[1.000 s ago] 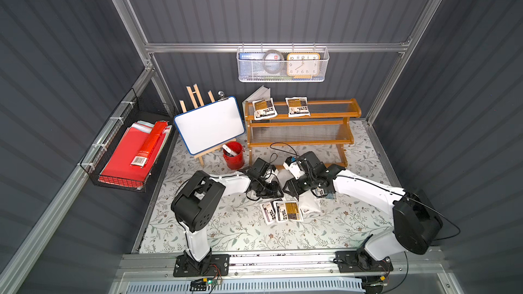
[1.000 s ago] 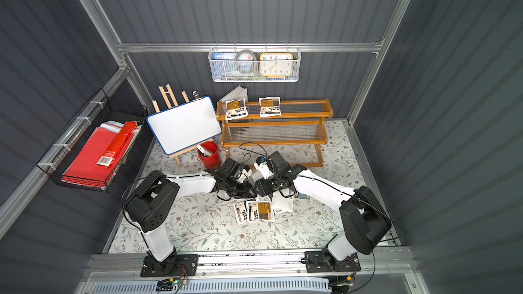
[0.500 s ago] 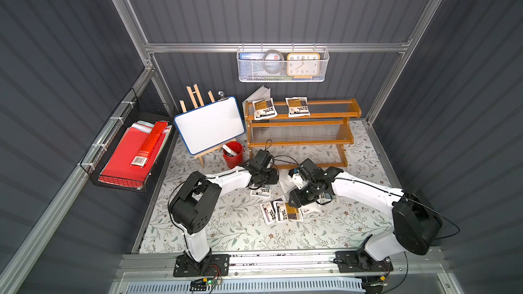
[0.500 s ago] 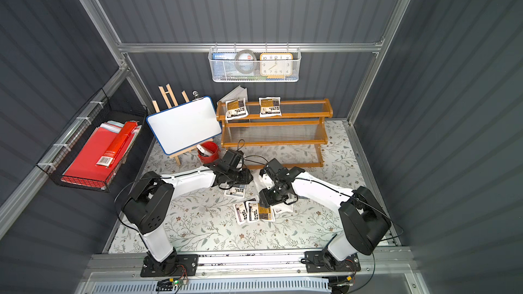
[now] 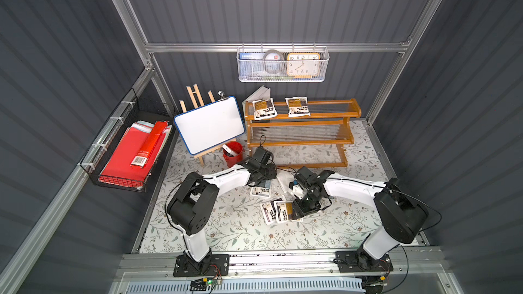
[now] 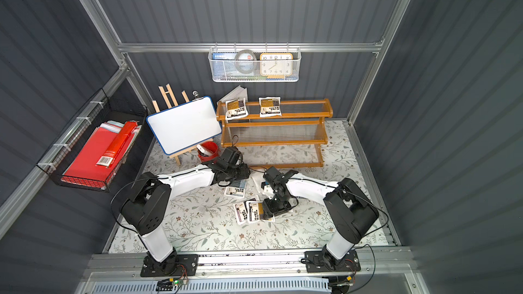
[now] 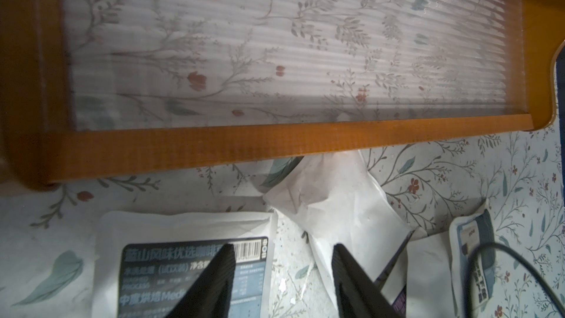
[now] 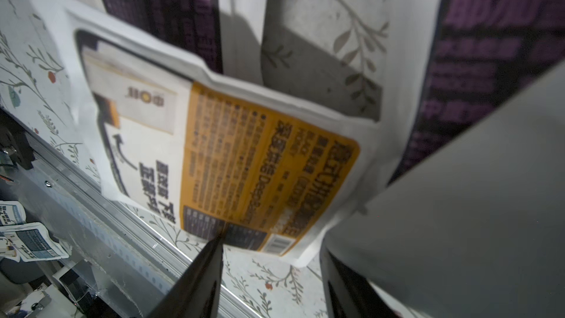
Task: Place the bagged coffee beans on the shelf by color
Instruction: Adjust the bagged coffee beans at the center of the board.
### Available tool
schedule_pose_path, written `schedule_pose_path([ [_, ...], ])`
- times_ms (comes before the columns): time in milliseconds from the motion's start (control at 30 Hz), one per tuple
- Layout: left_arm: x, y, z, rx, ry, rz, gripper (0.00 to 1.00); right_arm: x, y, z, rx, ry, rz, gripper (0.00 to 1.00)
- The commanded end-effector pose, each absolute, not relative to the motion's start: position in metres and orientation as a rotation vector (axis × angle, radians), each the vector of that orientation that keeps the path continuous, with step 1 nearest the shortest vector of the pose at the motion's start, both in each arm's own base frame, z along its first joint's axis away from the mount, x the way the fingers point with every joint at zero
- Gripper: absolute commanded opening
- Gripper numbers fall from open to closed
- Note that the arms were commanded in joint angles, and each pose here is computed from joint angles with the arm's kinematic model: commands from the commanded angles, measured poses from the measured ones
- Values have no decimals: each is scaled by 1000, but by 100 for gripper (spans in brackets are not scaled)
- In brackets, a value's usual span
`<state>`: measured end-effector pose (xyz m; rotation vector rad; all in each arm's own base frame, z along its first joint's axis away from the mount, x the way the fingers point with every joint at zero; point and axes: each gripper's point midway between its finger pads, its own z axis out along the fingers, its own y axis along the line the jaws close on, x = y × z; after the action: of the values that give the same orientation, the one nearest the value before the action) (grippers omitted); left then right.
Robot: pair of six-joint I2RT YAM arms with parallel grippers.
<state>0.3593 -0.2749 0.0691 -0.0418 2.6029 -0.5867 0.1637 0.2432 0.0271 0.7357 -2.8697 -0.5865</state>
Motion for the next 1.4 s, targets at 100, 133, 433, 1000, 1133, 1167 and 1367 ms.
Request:
schedule_pose_path([
  [100,346,-280,91,78,2585,-676,57,202,280,37,700,-2947,-756,56],
  [133,343,-282,92,96,2583,-703,58,208,285,39,704,-2955,-783,56],
  [433,320,-285,82,210,2620,-769,59,269,321,55,734,-3084,-832,56],
  [1000,280,-269,45,311,2774,-758,62,189,287,62,622,-3000,-748,56],
  [1133,281,-266,35,321,2796,-723,61,175,285,42,600,-2943,-735,55],
  [1167,282,-266,34,324,2796,-710,61,173,286,37,592,-2934,-736,55],
  [1367,276,-268,21,359,2829,-737,60,176,288,26,583,-2944,-746,54],
])
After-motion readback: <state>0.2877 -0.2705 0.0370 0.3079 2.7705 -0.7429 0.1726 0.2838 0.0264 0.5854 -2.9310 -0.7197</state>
